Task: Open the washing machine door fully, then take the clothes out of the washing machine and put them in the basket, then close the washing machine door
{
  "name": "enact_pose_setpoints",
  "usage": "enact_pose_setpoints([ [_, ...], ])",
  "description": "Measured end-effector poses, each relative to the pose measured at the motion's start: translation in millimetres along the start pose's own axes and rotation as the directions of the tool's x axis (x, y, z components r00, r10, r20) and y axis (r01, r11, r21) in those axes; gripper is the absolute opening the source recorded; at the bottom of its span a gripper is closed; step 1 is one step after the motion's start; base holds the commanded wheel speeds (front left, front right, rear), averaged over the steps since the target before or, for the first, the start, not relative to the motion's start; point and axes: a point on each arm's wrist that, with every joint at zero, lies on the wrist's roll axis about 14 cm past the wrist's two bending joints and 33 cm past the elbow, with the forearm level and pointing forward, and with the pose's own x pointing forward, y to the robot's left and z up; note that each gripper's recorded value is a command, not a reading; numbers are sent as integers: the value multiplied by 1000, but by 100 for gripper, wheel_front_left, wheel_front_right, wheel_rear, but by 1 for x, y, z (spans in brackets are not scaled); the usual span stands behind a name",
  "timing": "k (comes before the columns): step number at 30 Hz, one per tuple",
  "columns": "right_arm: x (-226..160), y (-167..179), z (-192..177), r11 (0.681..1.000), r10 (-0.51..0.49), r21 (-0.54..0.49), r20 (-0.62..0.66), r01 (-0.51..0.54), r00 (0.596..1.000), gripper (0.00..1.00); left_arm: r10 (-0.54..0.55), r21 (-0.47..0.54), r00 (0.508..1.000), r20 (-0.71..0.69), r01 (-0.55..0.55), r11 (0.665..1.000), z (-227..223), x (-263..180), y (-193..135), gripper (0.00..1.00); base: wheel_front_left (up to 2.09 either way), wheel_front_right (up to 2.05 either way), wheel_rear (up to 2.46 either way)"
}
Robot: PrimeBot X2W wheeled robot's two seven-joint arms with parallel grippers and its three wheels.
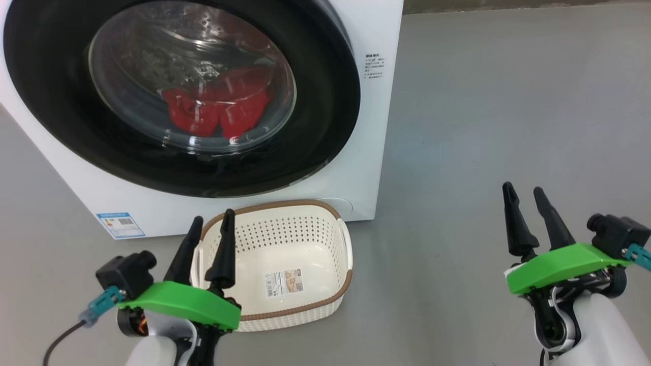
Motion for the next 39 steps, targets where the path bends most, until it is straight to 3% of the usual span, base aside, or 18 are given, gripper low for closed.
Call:
enact_pose_setpoints([
  [17, 13, 19, 10, 976, 74, -205, 30, -66, 997, 100, -70, 201, 997, 39, 61, 978, 9, 10, -21, 100, 0, 0, 0],
  [34, 16, 36, 17, 897, 153, -424, 37, -123, 988, 100, -152, 400, 986, 72, 111, 910, 17, 14, -43, 100, 0, 0, 0],
  [39, 16, 39, 21, 892, 162, -433, 45, -127, 986, 100, -154, 409, 986, 66, 113, 905, 16, 13, -44, 100, 0, 0, 0],
])
